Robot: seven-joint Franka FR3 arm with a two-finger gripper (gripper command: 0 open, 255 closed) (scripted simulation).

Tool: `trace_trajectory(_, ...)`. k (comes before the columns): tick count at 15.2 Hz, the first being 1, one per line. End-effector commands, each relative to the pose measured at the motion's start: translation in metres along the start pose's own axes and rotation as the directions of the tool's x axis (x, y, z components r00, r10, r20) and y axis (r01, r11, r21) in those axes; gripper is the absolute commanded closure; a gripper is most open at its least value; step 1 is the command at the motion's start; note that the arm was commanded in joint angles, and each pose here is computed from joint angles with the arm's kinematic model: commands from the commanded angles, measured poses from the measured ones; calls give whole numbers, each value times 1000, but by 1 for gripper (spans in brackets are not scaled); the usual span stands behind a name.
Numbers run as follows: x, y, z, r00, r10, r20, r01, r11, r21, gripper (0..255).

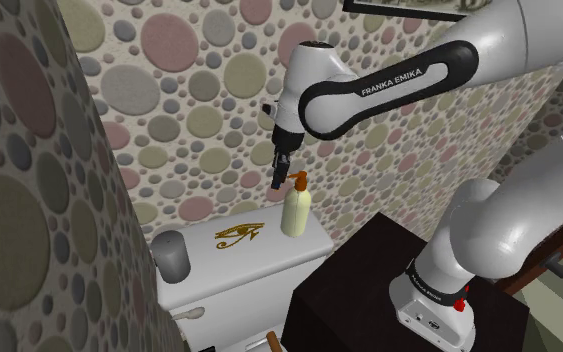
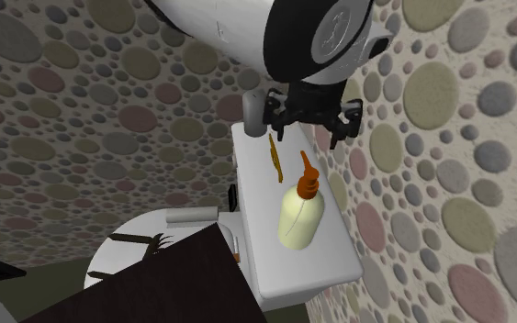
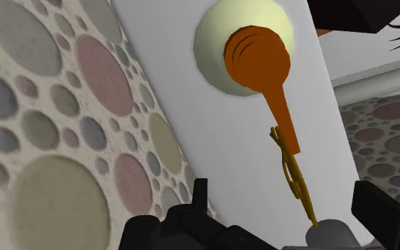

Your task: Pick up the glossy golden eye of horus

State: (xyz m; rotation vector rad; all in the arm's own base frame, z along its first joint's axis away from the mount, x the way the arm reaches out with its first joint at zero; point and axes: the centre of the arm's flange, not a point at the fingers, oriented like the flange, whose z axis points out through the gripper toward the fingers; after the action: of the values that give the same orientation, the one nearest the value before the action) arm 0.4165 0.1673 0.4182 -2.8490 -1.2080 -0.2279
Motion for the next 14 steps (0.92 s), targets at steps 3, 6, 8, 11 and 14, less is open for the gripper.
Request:
trace_trajectory(3,21,-19,43,991,-134,-7,134,991,-3,0)
trace_trajectory(6,38,-34,75,973,-231,-11,231,973,-5,0)
trace_trajectory(8,48,-45,96,956,-294,-14,294,956,-6,0)
trace_trajectory(11,63,-63,128,922,-387,-17,387,922,-9,0)
trace_trajectory(14,65,-67,147,912,-409,-18,409,912,-10,0)
